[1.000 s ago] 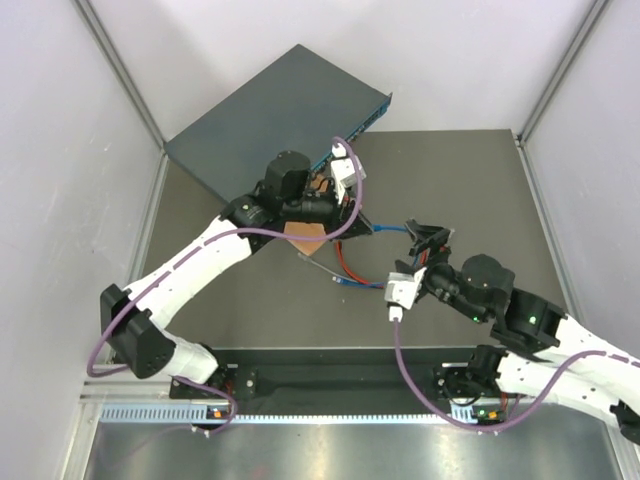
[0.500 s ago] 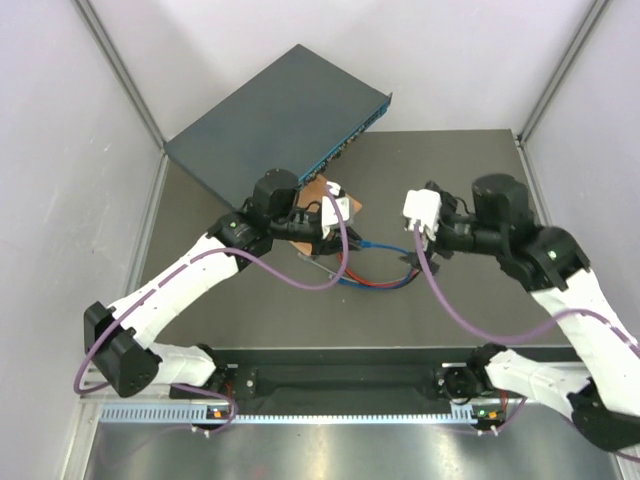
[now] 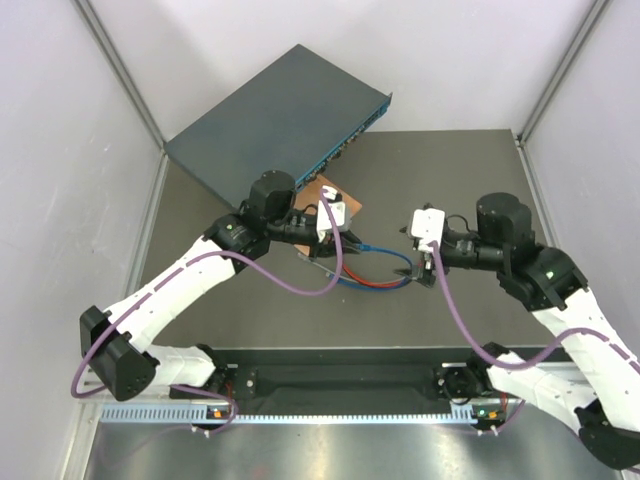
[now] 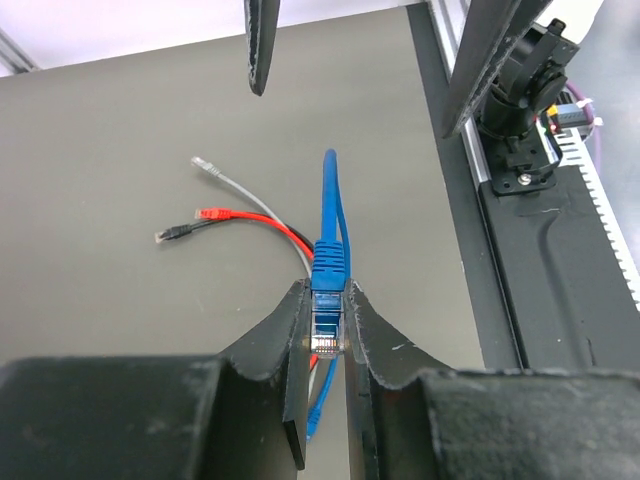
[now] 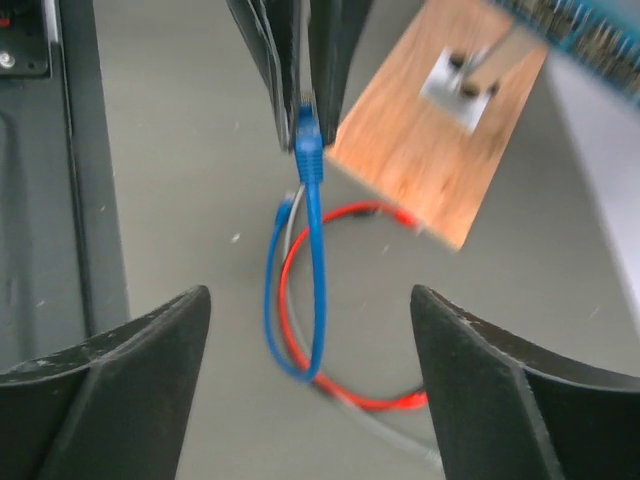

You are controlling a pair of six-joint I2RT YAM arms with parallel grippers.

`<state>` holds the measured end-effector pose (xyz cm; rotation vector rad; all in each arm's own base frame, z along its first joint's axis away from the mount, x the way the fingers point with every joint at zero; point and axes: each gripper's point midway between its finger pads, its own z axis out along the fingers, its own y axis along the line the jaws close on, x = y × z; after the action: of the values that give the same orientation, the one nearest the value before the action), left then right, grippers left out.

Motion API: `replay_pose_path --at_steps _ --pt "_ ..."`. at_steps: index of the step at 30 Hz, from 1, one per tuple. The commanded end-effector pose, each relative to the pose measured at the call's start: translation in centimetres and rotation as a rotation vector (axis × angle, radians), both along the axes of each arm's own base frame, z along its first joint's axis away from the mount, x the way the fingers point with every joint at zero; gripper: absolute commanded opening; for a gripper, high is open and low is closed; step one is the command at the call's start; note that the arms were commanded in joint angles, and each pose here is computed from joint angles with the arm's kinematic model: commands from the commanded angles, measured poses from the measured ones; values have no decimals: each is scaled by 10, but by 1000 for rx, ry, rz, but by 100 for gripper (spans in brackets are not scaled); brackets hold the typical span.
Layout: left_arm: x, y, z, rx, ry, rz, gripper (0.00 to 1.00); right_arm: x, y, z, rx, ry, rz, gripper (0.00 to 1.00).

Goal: Insert the plug into the switch port

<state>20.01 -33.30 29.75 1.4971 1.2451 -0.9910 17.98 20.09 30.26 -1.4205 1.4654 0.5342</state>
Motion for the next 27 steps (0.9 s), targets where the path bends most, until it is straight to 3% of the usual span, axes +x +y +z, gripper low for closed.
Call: replay_pose_path --at_steps 1,7,10,27 --pt "-9 0 14 -52 -38 -51 0 5 21 23 104 -149 109 75" --pt "-11 -2 17 -65 -42 -68 0 15 35 35 149 -214 150 45" --pt "-10 -2 21 -73 -45 -65 0 19 40 30 127 -195 162 37" --pt "-9 -1 15 -77 -46 -50 0 6 46 -7 47 -166 232 29"
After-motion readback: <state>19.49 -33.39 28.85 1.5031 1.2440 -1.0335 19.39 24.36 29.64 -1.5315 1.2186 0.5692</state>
